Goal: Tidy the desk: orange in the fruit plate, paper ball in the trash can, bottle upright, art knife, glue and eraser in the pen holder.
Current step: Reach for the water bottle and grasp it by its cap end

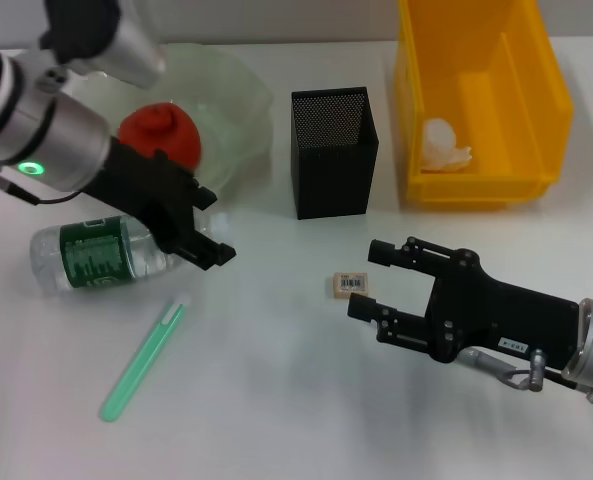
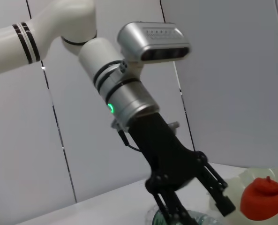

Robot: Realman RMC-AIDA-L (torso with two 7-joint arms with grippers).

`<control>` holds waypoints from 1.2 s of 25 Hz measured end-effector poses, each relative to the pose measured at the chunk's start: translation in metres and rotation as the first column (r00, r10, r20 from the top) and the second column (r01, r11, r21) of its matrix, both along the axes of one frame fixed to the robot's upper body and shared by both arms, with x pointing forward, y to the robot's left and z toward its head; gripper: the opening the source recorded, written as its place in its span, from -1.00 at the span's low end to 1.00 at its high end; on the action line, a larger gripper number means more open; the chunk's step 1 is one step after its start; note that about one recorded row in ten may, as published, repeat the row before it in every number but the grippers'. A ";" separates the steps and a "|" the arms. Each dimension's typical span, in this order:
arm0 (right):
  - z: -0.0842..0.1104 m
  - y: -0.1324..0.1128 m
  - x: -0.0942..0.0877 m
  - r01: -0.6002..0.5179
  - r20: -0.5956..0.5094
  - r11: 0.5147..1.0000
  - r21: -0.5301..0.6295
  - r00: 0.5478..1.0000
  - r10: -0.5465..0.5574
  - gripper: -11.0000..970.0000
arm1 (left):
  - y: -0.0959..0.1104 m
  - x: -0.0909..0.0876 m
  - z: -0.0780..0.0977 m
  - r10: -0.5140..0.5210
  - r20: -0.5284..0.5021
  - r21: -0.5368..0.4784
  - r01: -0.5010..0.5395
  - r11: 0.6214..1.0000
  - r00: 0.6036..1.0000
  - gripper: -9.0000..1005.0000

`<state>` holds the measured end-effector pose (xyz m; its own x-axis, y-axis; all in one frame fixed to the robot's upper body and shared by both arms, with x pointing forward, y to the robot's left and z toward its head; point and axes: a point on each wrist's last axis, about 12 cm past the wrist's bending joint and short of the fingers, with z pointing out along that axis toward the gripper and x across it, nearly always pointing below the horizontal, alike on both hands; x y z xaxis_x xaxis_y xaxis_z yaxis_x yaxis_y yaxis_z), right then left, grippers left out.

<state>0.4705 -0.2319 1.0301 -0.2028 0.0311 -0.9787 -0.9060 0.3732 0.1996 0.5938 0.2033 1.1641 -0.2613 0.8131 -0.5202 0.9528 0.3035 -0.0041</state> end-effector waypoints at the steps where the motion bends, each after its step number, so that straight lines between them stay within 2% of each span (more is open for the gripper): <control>1: 0.000 0.000 0.000 0.000 0.000 1.000 0.001 1.000 0.000 0.44 | -0.006 0.001 -0.002 -0.007 0.016 0.020 0.007 1.000 1.000 0.54; 9: 0.002 0.003 -0.001 -0.016 -0.006 0.999 0.029 1.000 0.016 0.44 | -0.020 0.003 -0.012 -0.045 0.045 0.132 0.039 0.990 0.998 0.52; 30: -0.002 0.004 -0.004 -0.007 -0.034 0.999 0.037 0.999 0.009 0.44 | -0.024 0.011 -0.029 -0.057 0.094 0.210 0.036 0.977 0.994 0.43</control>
